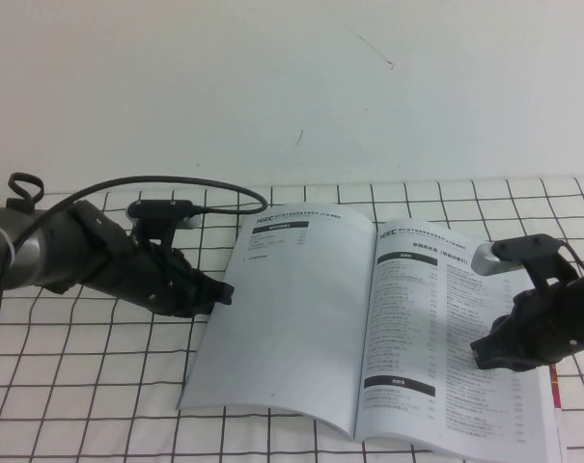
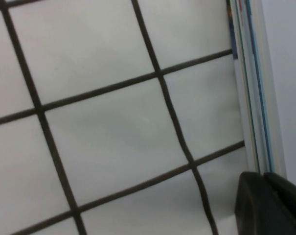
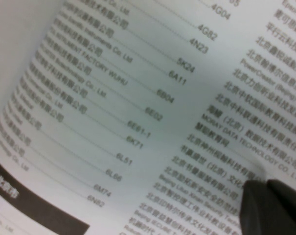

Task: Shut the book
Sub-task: 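Close the open booklet and leave it lying on the table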

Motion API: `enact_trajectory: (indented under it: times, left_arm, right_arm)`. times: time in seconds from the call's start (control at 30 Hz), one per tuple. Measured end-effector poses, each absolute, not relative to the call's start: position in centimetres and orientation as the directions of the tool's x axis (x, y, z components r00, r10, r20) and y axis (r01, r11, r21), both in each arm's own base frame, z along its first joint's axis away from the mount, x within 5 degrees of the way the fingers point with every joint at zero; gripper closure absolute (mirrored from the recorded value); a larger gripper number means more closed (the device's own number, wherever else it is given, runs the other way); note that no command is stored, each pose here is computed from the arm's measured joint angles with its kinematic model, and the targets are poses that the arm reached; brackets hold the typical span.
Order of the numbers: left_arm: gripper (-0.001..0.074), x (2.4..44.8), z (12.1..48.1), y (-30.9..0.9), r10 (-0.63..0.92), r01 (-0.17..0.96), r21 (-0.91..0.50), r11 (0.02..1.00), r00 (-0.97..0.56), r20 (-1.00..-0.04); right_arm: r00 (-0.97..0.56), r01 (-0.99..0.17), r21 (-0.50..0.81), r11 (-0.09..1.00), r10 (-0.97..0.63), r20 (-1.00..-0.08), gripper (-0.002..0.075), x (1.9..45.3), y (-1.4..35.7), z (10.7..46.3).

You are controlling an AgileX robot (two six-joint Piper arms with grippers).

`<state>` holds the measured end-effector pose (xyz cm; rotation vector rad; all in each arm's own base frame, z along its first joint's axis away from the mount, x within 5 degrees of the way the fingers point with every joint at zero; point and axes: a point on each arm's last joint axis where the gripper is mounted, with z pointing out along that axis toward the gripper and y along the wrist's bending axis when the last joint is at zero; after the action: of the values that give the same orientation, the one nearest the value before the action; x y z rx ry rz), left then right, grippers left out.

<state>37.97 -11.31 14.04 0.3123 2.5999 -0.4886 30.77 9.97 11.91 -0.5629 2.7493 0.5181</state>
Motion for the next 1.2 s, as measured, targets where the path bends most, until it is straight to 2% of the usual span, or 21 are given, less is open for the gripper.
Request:
enact_trajectory:
  times: [0.17,0.33,0.5,0.63,1.0,1.2]
  left_arm:
    - [0.0739,37.4,14.1,-12.8,0.127,0.304,-0.356,0.884,-0.887,-0.443]
    - [0.0739,35.8,14.5,-17.5,0.23,0.403,-0.456,0.794,-0.893,-0.388]
    - [0.0739,34.7,16.2,-21.4,0.305,0.499,-0.478,0.723,-0.851,-0.427]
    - [0.0739,34.0,18.9,-23.2,0.322,0.557,-0.491,0.67,-0.814,-0.484]
    - [0.0739,32.4,24.6,-23.6,0.328,0.66,-0.476,0.582,-0.726,-0.605]
    - [0.0739,31.0,28.9,-22.8,0.32,0.732,-0.411,0.543,-0.633,-0.704]
  right_arm:
    - [-0.883,-0.424,0.287,0.859,-0.321,-0.344,0.0729,30.8,10.0,11.9]
    - [-0.879,-0.431,0.284,0.857,-0.327,-0.346,0.0729,30.8,10.0,11.9]
    - [-0.874,-0.441,0.28,0.853,-0.338,-0.349,0.0729,30.8,10.0,11.9]
    - [-0.874,-0.442,0.28,0.852,-0.338,-0.35,0.0729,30.8,10.0,11.9]
    - [-0.844,-0.481,0.241,0.843,-0.37,-0.389,0.0729,30.4,9.7,13.6]
    - [-0.797,-0.504,0.172,0.846,-0.379,-0.47,0.0729,29.6,7.5,18.0]
